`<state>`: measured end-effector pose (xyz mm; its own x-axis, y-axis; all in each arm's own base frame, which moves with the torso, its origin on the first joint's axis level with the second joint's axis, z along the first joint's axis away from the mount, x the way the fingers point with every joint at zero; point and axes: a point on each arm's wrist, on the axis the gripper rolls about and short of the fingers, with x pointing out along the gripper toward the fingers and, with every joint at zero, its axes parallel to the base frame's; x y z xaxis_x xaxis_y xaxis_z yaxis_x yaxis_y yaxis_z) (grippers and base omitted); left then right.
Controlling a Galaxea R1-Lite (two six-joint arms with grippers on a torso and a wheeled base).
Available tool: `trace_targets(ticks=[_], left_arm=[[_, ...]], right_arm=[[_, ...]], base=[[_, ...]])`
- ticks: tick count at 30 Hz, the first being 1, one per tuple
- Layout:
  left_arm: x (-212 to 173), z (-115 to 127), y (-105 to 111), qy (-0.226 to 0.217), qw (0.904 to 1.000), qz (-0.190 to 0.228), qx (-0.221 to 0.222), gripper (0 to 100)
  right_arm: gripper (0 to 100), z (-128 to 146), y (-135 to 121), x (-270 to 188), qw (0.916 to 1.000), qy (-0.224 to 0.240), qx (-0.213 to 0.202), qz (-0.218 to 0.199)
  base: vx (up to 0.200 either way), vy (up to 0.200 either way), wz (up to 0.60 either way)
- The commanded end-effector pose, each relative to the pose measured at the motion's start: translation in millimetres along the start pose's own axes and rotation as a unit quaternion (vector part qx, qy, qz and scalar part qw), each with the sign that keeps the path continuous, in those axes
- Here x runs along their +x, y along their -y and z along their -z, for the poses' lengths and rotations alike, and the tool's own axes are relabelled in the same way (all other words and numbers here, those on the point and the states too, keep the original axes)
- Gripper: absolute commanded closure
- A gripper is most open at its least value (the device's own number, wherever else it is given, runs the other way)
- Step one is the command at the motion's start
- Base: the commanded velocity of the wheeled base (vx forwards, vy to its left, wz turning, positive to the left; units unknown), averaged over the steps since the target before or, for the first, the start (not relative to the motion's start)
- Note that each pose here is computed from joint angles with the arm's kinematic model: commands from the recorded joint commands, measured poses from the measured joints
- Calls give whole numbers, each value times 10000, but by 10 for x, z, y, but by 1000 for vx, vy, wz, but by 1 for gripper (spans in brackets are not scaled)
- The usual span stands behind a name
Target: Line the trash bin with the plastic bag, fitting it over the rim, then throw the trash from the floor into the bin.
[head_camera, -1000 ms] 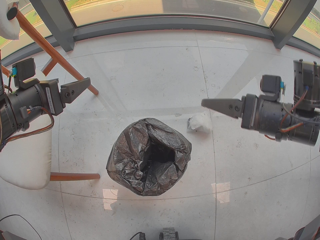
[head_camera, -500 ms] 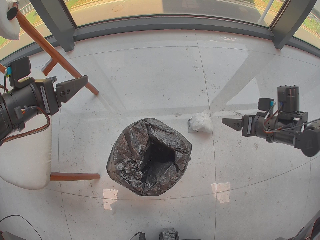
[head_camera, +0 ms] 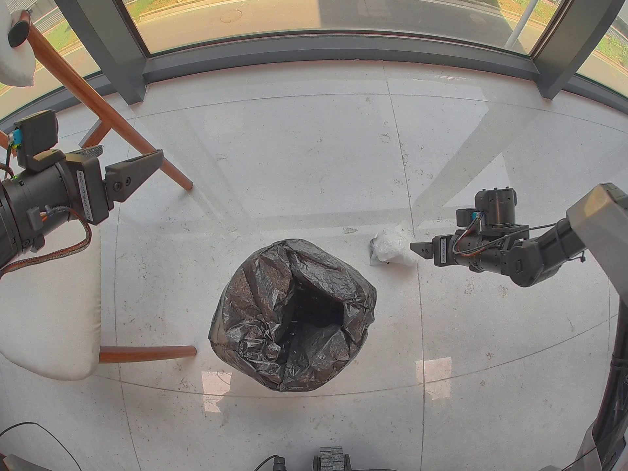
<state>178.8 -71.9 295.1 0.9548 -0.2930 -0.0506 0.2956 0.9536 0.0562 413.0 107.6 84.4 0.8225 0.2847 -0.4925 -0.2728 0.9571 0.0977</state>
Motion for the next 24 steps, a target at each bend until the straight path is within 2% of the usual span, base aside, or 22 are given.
trace_targets(ticks=[1, 3, 9, 14, 16, 21, 24], left_arm=[[60, -22, -27, 27, 9999, -72, 73, 0], [66, -12, -23, 12, 9999, -71, 75, 0], [43, -9, -12, 23, 10000, -25, -47, 0], [12, -19, 35, 64, 9997, 211, -67, 0], [-1, -1, 44, 43, 9997, 235, -64, 0], [-53, 63, 44, -25, 9997, 245, -26, 0], [-90, 75, 37, -18, 9997, 237, -35, 0]], right_arm=[[0, 306, 181, 490, 9994, -334, -18, 133], [0, 351, 196, 547, 9992, -380, -10, 142], [0, 534, 191, 679, 9969, -771, 6, 129], [0, 578, 190, 881, 9973, -720, -19, 107], [0, 587, 174, 943, 9976, -692, -42, 86], [0, 632, 142, 1174, 9952, -971, -58, 56], [0, 638, 155, 1339, 9958, -910, -116, 48]], base=[[200, 0, 0], [200, 0, 0], [0, 0, 0], [0, 0, 0], [0, 0, 0], [0, 0, 0], [0, 0, 0]])
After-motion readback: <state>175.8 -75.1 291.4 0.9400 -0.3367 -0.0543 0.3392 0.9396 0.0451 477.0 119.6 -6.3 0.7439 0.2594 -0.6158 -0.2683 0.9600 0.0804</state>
